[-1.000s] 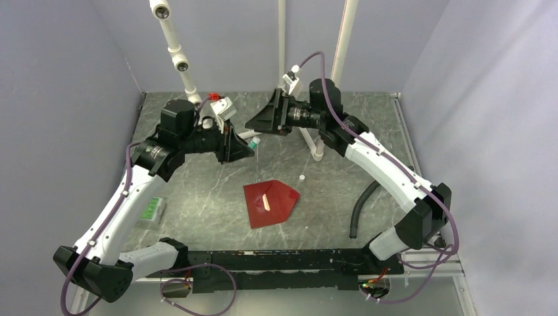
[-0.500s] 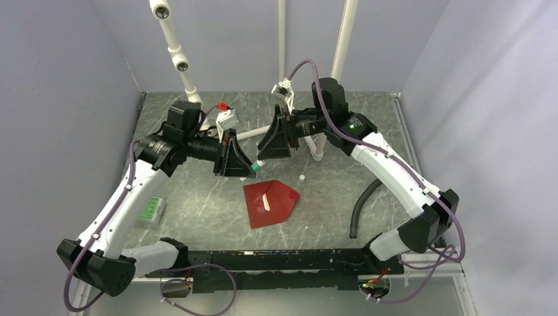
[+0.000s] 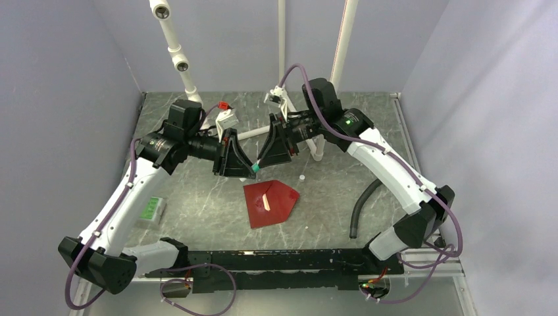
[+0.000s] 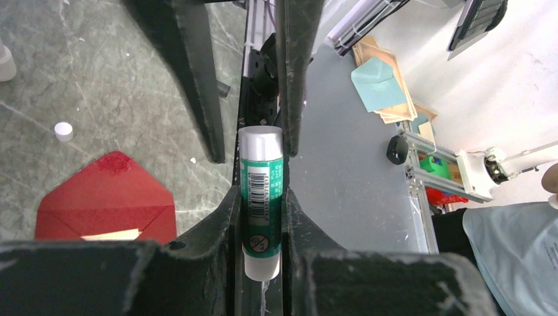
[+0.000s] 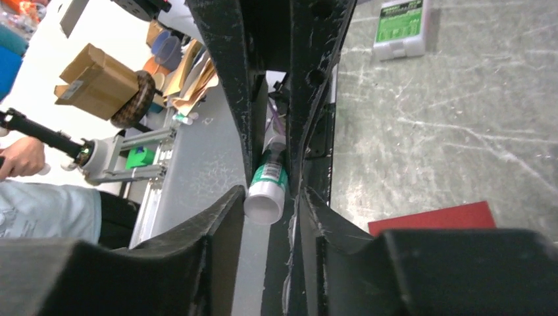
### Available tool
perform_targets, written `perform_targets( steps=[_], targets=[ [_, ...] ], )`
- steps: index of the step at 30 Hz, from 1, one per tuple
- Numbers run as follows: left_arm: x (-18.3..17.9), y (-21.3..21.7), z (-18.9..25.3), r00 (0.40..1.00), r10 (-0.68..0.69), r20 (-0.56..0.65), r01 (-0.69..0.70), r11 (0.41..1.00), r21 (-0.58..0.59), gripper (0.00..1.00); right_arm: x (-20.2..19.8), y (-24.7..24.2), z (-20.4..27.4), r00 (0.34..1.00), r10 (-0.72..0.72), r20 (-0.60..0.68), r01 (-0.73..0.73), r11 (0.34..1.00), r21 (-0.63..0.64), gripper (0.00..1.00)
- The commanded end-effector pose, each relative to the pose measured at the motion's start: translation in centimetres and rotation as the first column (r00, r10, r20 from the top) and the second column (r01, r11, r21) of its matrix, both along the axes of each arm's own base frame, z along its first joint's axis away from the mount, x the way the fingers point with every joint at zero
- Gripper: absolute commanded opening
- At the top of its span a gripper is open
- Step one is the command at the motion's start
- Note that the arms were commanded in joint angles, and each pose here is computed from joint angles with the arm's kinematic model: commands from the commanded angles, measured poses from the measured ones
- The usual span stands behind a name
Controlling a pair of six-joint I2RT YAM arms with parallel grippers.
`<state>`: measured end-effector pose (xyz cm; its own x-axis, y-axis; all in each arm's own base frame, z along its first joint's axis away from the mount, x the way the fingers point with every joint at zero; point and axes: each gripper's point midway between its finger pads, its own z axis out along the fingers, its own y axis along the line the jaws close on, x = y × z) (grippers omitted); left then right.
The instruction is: Place the letter into the envelope and seal it
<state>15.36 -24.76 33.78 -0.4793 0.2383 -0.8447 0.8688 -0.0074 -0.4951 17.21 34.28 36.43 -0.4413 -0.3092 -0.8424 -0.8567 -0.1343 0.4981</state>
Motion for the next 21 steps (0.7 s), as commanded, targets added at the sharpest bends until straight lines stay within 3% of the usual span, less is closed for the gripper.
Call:
perform_targets(
  steps=[1, 6, 9, 11, 13, 15, 16, 18, 19, 20, 21],
  targets=[
    [-0.6, -0.1, 2.1, 0.997, -0.039, 0.069, 0.043, 0.998, -0.050, 0.02, 0.2, 0.4, 0.9, 0.999, -0.020, 0.027, 0.020, 1.000, 0.011, 0.30],
    [0.1, 0.0, 1.9, 0.996, 0.010, 0.094, -0.008, 1.000, -0.028, 0.02, 1.6, 1.3, 1.5, 0.992, -0.123, -0.041, 0.124, 0.992, 0.026, 0.00],
    [3.9, 0.7, 1.0, 0.959, 0.227, 0.171, -0.238, 0.970, 0.048, 0.02, 4.4, 2.5, 2.0, 0.936, -0.314, -0.160, 0.320, 0.947, 0.017, 0.00],
    [6.9, 1.7, 0.5, 0.890, 0.376, 0.258, -0.406, 0.911, 0.072, 0.03, 7.2, 3.1, 1.1, 0.802, -0.510, -0.310, 0.507, 0.856, -0.096, 0.00],
    [8.3, 2.3, 0.4, 0.847, 0.439, 0.301, -0.479, 0.875, 0.072, 0.02, 9.9, 2.3, -0.4, 0.556, -0.739, -0.381, 0.686, 0.667, -0.292, 0.00],
    [8.7, 2.3, 0.8, 0.838, 0.446, 0.315, -0.485, 0.873, 0.056, 0.02, 10.5, 2.5, 0.6, 0.432, -0.795, -0.426, 0.769, 0.571, -0.286, 0.00],
    [8.7, 2.1, 1.0, 0.841, 0.439, 0.315, -0.476, 0.878, 0.049, 0.02, 10.3, 3.0, 1.7, 0.411, -0.792, -0.451, 0.792, 0.556, -0.254, 0.00],
    [8.4, 1.6, 1.1, 0.863, 0.427, 0.270, -0.455, 0.890, 0.045, 0.02, 9.9, 4.3, 3.4, 0.436, -0.775, -0.457, 0.791, 0.572, -0.217, 0.00],
    [8.1, 1.4, 0.9, 0.874, 0.414, 0.255, -0.438, 0.898, 0.047, 0.02, 9.5, 5.0, 4.0, 0.489, -0.747, -0.450, 0.765, 0.615, -0.191, 0.00],
    [7.7, 1.1, 0.9, 0.889, 0.390, 0.240, -0.411, 0.910, 0.044, 0.02, 8.9, 5.7, 4.5, 0.550, -0.709, -0.440, 0.728, 0.666, -0.163, 0.09],
    [7.3, 0.9, 0.8, 0.901, 0.370, 0.226, -0.389, 0.920, 0.044, 0.02, 8.3, 6.1, 4.4, 0.609, -0.678, -0.412, 0.695, 0.706, -0.136, 0.30]
  ],
)
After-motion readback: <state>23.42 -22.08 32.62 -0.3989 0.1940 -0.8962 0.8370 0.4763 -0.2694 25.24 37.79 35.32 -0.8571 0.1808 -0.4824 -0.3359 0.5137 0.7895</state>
